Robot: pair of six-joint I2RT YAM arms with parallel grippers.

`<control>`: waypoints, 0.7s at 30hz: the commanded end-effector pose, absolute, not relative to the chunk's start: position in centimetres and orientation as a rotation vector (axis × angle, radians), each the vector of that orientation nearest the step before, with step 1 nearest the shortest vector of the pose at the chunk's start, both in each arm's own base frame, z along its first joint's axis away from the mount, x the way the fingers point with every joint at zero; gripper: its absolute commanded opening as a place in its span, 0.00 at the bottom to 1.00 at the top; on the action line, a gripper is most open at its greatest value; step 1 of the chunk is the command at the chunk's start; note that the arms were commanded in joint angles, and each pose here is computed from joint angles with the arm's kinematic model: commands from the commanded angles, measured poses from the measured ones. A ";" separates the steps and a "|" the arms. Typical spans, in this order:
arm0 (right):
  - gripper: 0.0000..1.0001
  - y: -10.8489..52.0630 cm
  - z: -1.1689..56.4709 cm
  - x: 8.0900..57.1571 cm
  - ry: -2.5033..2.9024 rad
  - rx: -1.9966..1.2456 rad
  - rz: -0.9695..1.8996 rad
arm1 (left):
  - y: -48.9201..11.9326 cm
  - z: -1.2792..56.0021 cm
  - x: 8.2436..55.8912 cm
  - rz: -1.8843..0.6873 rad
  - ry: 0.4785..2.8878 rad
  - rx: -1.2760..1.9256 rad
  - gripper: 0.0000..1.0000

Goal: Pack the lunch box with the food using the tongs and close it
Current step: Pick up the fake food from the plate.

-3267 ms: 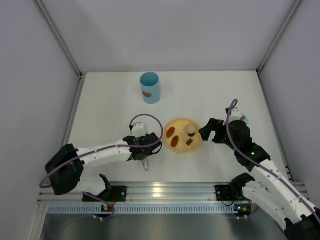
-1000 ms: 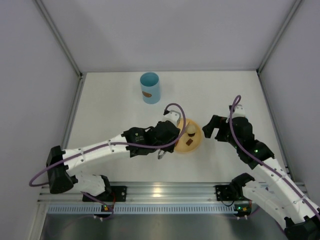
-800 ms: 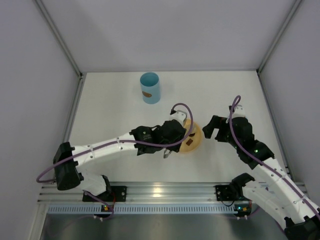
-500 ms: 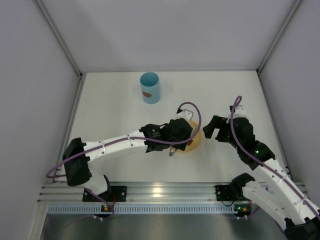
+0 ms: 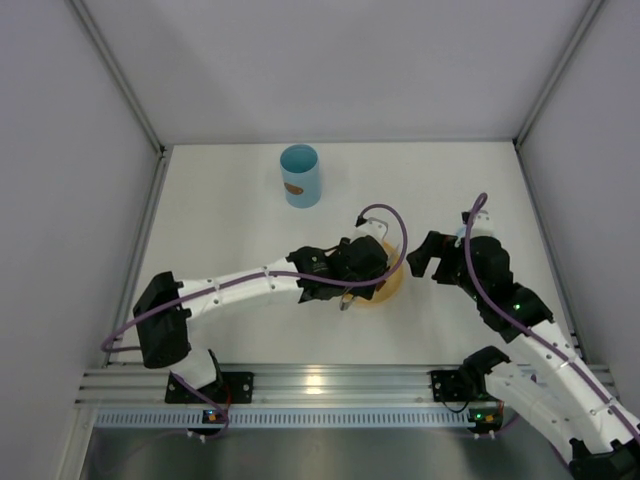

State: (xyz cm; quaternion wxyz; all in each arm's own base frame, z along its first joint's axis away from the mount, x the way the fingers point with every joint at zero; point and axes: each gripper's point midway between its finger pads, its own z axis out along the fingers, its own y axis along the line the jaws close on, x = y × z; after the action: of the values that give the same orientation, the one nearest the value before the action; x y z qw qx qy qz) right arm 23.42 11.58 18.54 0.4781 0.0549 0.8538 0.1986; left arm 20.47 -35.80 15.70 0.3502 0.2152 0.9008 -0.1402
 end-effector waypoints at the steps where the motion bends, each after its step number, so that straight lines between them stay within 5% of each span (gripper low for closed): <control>1: 0.98 11.6 19.4 23.0 2.069 0.120 0.491 | -36.6 16.5 21.3 -0.394 2.310 0.523 0.58; 21: 0.98 11.5 19.3 22.7 2.068 0.120 0.488 | -36.7 13.4 21.2 -0.404 2.370 0.538 0.58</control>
State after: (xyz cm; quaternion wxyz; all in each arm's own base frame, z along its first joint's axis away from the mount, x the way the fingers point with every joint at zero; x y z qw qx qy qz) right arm 23.23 11.49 18.87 0.4829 0.0551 0.8504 0.2014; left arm 20.77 -35.55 13.00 0.3217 0.2171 0.9125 -0.1296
